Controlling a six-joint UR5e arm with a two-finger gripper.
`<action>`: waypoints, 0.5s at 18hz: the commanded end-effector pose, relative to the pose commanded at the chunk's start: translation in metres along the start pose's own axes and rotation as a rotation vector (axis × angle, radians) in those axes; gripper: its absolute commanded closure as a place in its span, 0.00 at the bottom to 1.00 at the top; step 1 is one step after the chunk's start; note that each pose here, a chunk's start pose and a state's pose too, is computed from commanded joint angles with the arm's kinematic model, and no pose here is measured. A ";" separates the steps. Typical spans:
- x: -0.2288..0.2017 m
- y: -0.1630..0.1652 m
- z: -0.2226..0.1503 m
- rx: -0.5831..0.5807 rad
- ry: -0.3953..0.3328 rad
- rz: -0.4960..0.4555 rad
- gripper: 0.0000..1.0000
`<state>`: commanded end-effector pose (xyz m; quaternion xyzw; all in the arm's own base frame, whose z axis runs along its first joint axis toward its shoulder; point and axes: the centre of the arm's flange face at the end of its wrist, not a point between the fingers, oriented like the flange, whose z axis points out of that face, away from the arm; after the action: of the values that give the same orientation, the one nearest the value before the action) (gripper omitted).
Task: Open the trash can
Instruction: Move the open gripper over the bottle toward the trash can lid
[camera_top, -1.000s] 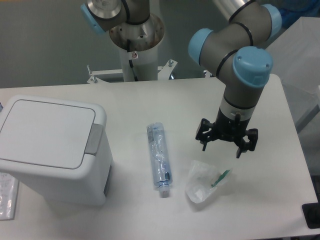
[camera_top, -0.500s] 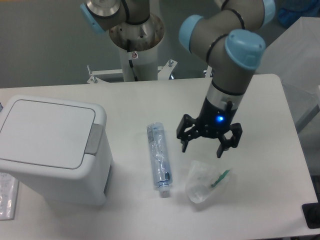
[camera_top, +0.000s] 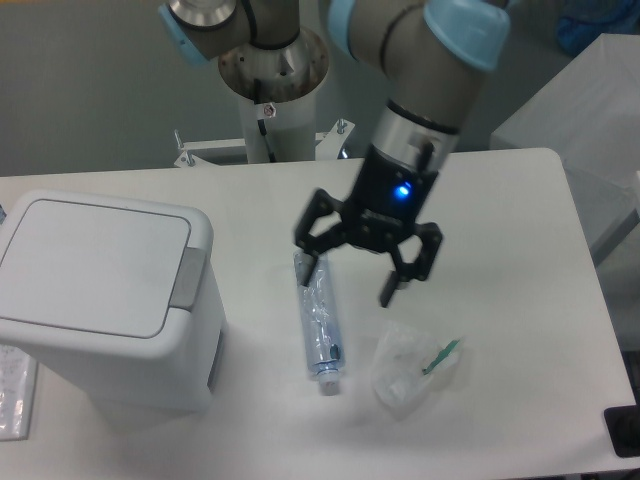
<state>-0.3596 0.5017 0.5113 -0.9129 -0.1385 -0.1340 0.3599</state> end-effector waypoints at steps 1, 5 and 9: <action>0.015 -0.001 0.002 0.003 0.009 0.020 0.00; 0.033 0.000 0.022 0.000 0.023 0.049 0.00; 0.035 0.009 0.031 0.000 0.023 0.063 0.00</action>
<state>-0.3198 0.5223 0.4960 -0.9152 -0.1054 -0.1333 0.3653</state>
